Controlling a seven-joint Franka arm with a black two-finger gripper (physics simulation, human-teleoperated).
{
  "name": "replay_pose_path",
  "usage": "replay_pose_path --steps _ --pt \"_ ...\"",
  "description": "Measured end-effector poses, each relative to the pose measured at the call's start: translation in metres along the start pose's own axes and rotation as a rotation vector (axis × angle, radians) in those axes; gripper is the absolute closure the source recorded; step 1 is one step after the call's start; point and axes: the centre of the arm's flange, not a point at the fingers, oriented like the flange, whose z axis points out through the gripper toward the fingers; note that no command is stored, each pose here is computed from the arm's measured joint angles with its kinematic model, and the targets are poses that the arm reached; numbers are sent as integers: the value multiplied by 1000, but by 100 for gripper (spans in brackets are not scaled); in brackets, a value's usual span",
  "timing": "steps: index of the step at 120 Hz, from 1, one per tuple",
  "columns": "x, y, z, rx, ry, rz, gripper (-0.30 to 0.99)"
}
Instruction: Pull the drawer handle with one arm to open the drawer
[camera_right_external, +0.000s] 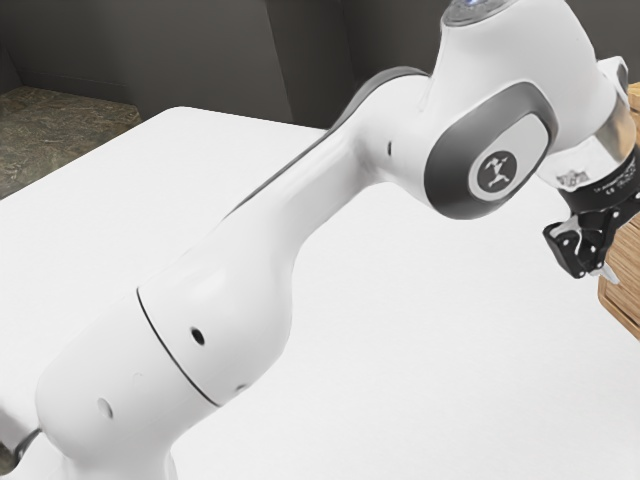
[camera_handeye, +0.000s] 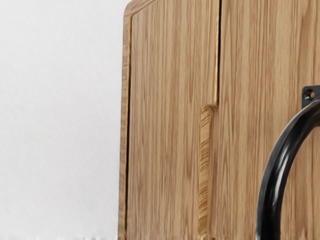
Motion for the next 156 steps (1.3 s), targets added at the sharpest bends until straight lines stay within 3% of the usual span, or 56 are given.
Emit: replay_pose_path --steps 27,48,156 --pt "-12 6 7 -46 -6 -15 0" --pt "-25 7 24 -45 -17 -17 0" --pt "1 2 44 -36 -3 -76 0"
